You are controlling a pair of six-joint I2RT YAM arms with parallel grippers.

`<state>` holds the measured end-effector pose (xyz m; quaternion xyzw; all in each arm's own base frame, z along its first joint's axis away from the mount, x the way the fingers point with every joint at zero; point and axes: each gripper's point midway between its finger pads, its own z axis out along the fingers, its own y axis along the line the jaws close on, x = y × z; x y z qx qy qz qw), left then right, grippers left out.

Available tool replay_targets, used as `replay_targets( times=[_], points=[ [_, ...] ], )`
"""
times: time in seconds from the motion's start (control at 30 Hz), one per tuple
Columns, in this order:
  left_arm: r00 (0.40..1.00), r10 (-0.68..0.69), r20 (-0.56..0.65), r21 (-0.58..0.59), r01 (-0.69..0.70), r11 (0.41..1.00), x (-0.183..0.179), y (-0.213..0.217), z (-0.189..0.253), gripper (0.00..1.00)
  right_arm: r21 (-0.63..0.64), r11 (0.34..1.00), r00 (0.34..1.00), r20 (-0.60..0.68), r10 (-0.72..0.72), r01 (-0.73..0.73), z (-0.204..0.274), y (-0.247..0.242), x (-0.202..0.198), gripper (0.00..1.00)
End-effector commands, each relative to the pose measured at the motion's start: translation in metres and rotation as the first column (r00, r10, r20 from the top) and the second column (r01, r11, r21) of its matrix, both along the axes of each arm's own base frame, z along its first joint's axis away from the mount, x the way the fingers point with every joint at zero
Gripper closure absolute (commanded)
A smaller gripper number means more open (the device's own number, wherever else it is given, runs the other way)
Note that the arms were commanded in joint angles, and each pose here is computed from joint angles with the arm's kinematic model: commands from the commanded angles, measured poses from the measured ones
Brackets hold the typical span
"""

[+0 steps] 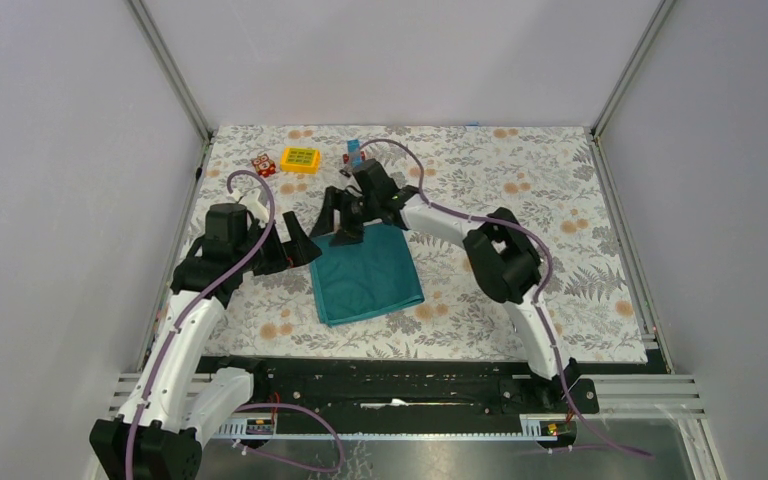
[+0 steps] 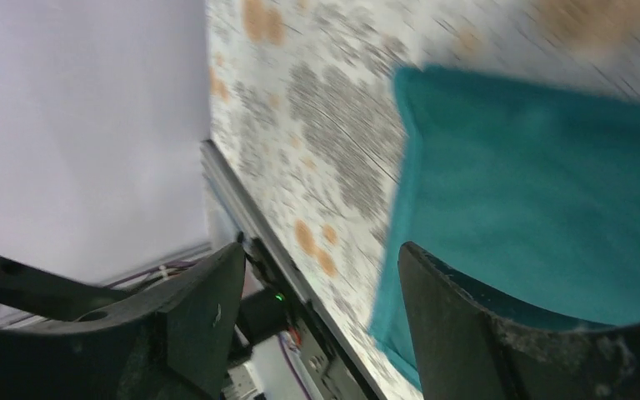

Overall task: Fold the napkin into a case and place the utensils inside
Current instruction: Move the square-folded napkin to the center of the board.

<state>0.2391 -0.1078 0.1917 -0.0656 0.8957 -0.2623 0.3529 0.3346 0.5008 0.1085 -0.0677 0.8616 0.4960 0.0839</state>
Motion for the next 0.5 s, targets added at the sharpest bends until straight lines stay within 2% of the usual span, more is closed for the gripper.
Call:
replay_targets(
  times=[0.0,0.13,0.23,0.33,0.47],
  points=[
    [1.0,0.018,0.014,0.003,-0.018,1.0,0.006,0.002,0.006,0.01,-0.114,0.993,0.999,0.049,-0.006,0.012,0.025,-0.068,-0.021,0.25],
    [1.0,0.007,-0.023,-0.028,-0.007,1.0,0.005,-0.004,0.002,0.01,-0.275,0.961,0.996,0.09,-0.009,0.033,0.01,-0.141,-0.055,0.25],
    [0.996,-0.025,-0.082,-0.098,0.017,0.995,0.003,-0.017,-0.005,0.01,-0.354,0.934,0.998,0.063,-0.03,0.05,-0.008,-0.192,-0.078,0.25],
    [0.992,-0.04,-0.116,-0.158,0.021,0.987,0.001,-0.027,-0.015,0.01,-0.371,0.925,0.996,0.042,-0.074,0.085,-0.02,-0.229,-0.091,0.25],
    [0.987,-0.028,-0.161,-0.178,-0.001,0.984,-0.002,-0.03,-0.028,0.01,-0.327,0.941,0.995,-0.011,-0.101,0.092,-0.034,-0.253,-0.102,0.26]
  ],
)
